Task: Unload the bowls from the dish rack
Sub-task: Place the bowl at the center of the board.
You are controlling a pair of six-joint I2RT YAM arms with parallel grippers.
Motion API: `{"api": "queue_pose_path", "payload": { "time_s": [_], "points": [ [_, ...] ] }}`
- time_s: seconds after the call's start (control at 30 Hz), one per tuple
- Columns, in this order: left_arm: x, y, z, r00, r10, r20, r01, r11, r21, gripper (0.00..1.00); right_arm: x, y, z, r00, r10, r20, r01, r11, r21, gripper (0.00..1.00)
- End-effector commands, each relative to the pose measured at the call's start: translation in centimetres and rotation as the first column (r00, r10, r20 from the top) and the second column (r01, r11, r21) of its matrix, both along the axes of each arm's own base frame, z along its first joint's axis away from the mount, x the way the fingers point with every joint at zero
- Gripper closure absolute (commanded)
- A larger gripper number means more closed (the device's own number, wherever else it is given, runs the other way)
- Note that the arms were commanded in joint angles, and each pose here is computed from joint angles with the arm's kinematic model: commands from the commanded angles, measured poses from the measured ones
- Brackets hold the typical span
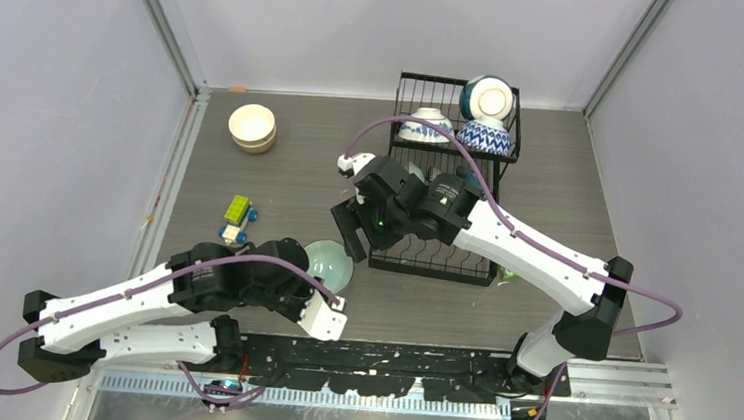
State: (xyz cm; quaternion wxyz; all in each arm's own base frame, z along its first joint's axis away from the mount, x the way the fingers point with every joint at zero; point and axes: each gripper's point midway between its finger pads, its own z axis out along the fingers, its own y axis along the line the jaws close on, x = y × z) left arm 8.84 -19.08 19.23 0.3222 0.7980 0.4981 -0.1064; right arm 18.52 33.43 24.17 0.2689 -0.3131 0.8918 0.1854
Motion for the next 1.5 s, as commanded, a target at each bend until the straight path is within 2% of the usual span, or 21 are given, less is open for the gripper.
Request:
{"api": "queue_pose_path", "payload": {
  "time_s": [0.0, 0.37, 0.77, 1.3, 1.37, 1.47],
  "points": [
    [-0.5, -0.8, 2.1, 0.999, -0.045, 0.009, 0.045, 0.997, -0.068, 1.00, -0.3, 1.4, 0.5, 1.000, 0.005, 0.025, -0.006, 0.999, 0.046, 0.17],
    [0.0, -1.2, 1.8, 0.999, -0.043, 0.029, 0.045, 0.997, -0.057, 1.00, -2.3, 3.1, -2.0, 0.998, 0.036, -0.051, -0.036, 0.999, 0.013, 0.25],
    [0.5, -1.1, 1.4, 0.997, -0.041, 0.058, 0.043, 0.998, -0.043, 1.00, -2.5, 3.7, -4.3, 0.994, 0.017, -0.105, -0.020, 0.999, -0.025, 0.49],
    [0.8, -1.1, 1.2, 0.999, 0.008, 0.045, -0.006, 0.999, -0.054, 1.00, -2.1, 4.1, -4.3, 0.997, -0.008, -0.082, 0.006, 1.000, -0.016, 0.78],
    [0.9, -1.1, 1.1, 0.999, 0.021, 0.043, -0.019, 0.998, -0.056, 0.98, -2.0, 4.2, -4.2, 0.997, -0.010, -0.073, 0.009, 1.000, -0.018, 0.82],
    [1.0, -1.1, 1.2, 0.998, 0.039, 0.041, -0.036, 0.997, -0.068, 0.89, -2.0, 4.3, -4.2, 0.998, -0.012, -0.064, 0.010, 1.000, -0.027, 0.92]
  ]
}}
